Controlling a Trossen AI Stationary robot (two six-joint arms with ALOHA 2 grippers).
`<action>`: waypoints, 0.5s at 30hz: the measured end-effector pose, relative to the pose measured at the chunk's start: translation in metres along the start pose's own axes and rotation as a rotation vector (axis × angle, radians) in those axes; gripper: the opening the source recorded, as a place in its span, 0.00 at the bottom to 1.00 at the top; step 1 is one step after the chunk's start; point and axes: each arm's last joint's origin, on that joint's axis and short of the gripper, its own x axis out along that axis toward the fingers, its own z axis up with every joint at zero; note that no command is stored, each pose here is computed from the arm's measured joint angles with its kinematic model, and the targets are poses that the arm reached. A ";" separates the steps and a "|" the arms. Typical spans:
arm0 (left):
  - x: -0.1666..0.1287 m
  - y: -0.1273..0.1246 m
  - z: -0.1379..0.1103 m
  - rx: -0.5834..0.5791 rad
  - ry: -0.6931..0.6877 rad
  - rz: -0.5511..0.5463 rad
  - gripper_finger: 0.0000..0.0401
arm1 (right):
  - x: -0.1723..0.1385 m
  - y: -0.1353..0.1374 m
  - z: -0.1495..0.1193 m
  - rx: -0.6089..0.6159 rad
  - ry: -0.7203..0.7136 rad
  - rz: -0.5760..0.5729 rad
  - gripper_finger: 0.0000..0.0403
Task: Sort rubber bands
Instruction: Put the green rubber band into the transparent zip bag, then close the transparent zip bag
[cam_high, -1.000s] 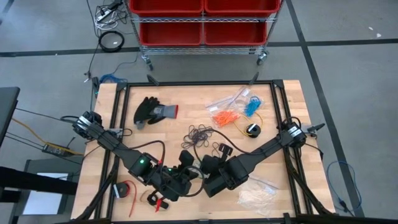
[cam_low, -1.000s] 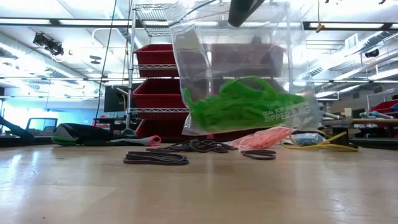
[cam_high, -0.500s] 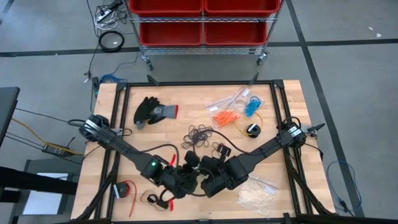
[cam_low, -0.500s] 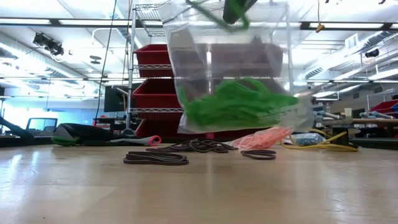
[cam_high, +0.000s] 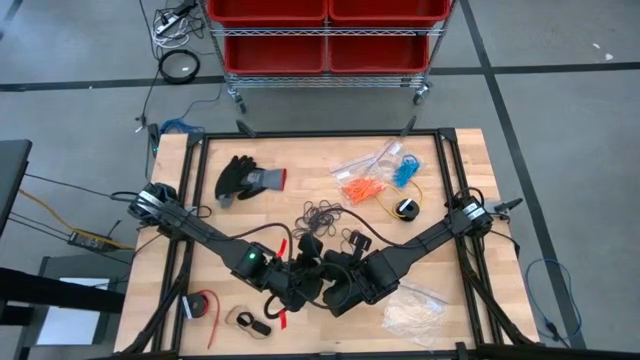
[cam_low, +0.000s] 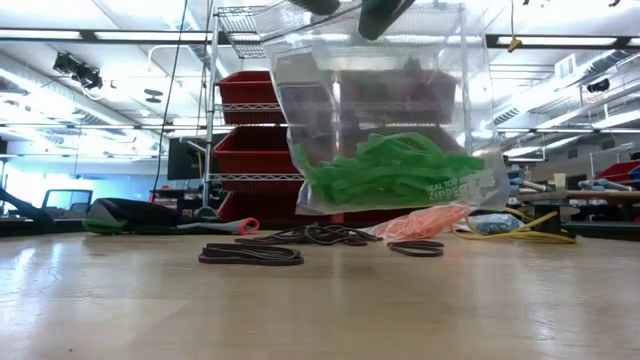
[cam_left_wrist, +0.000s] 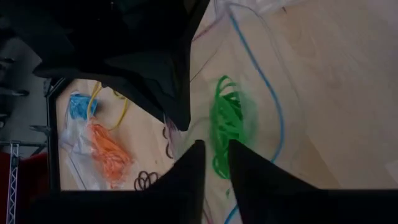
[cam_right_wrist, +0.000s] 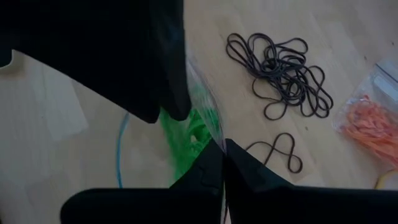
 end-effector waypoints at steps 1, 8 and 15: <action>0.000 0.000 0.000 -0.002 0.000 0.000 0.22 | 0.000 0.000 0.000 -0.001 0.000 0.000 0.00; -0.002 0.000 -0.002 0.007 0.029 0.038 0.42 | 0.000 0.000 0.000 -0.001 0.004 -0.001 0.00; -0.025 0.008 -0.013 0.059 0.137 0.236 0.46 | -0.003 -0.002 -0.008 -0.017 0.045 -0.037 0.00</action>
